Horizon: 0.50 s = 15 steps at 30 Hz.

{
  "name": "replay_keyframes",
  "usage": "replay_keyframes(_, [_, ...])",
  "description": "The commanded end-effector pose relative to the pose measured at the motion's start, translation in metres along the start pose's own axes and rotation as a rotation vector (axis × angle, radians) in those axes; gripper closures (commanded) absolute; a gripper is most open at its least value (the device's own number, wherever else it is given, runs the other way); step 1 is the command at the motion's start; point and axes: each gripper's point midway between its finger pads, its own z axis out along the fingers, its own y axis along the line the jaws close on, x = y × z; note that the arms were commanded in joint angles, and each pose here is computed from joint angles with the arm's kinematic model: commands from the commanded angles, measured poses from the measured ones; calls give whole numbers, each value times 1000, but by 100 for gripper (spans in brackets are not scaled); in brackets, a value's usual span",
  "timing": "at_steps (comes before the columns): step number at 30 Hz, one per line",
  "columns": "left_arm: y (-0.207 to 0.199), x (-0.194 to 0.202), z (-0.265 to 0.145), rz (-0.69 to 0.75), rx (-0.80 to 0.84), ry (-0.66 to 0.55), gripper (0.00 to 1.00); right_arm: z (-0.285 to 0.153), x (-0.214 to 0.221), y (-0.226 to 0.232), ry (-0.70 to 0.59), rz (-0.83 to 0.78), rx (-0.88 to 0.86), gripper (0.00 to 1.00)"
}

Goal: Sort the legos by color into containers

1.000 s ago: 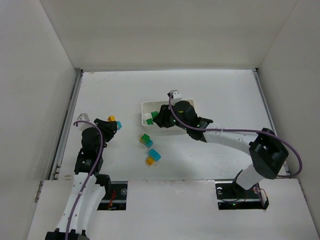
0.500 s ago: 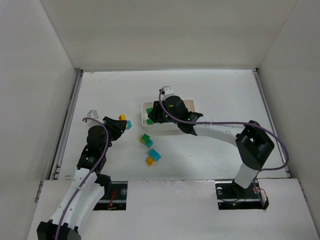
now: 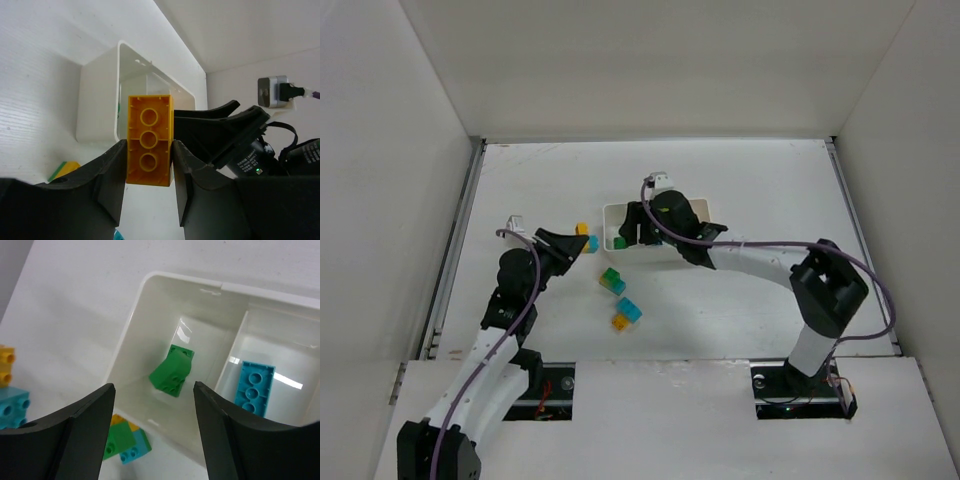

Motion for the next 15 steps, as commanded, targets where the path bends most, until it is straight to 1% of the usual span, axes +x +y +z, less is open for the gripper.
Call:
replay_keyframes(1, [-35, 1, 0, -32, 156, 17, 80, -43, -47, 22, -139, 53, -109, 31])
replay_keyframes(3, [-42, 2, 1, -51, 191, 26, 79, -66, -47, 31, -167, 104, -189, 34])
replay_keyframes(5, [-50, 6, 2, -76, 232, 39, 79, -87, -44, 43, -188, 171, -303, 35])
replay_keyframes(8, [-65, 11, 4, -126, 291, 66, 79, -106, -42, 58, -209, 283, -480, 31])
replay_keyframes(11, [-80, 19, 6, -156, 343, 92, 79, -115, -41, 74, -180, 390, -646, 25])
replay_keyframes(15, [-93, 31, 5, -182, 378, 120, 79, -124, -44, 89, -189, 455, -773, 22])
